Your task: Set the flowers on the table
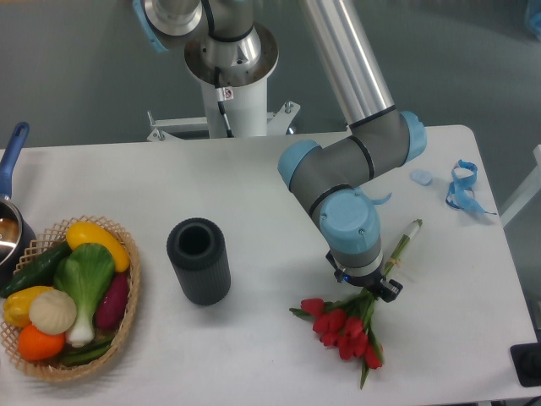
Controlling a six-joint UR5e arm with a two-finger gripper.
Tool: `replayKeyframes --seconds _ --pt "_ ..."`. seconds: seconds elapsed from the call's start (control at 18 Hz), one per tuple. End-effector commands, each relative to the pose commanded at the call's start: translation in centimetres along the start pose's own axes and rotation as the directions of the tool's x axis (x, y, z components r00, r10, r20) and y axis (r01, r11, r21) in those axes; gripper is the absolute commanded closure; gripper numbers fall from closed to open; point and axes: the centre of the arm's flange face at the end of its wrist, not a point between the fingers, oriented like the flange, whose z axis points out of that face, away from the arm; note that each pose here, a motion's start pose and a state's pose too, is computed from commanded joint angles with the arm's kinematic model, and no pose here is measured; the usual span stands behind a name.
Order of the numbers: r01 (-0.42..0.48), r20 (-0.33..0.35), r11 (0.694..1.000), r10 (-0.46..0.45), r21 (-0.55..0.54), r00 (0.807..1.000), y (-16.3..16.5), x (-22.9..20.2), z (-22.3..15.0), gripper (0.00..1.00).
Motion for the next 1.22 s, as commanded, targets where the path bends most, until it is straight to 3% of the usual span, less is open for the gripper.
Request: replayKeyframes --seconds 0.17,0.22,0.28,0.39,0.5,0.72,1.22 --pt "0.012 0.050 0.999 -0.014 0.031 0.999 0.8 -0.4 -4.0 0.00" --pt "0.032 0.123 0.996 -0.041 0.080 0.992 2.3 -1.0 -10.1 0.00" --pt "0.039 0.149 0.995 -0.052 0.091 0.988 3.1 -1.1 -12.1 0.00" --pt "0.059 0.135 0.989 -0.078 0.135 0.988 4.8 -1.3 -14.0 0.00" --pt "0.080 0.079 0.981 -0.095 0.175 0.992 8.1 -1.8 -15.6 0.00" --pt "-0.031 0.071 0.976 0.016 0.217 0.997 12.9 -2.2 -18.1 0.00" --pt "-0.151 0.000 0.928 0.160 0.340 0.987 22.8 -1.9 -19.5 0.00"
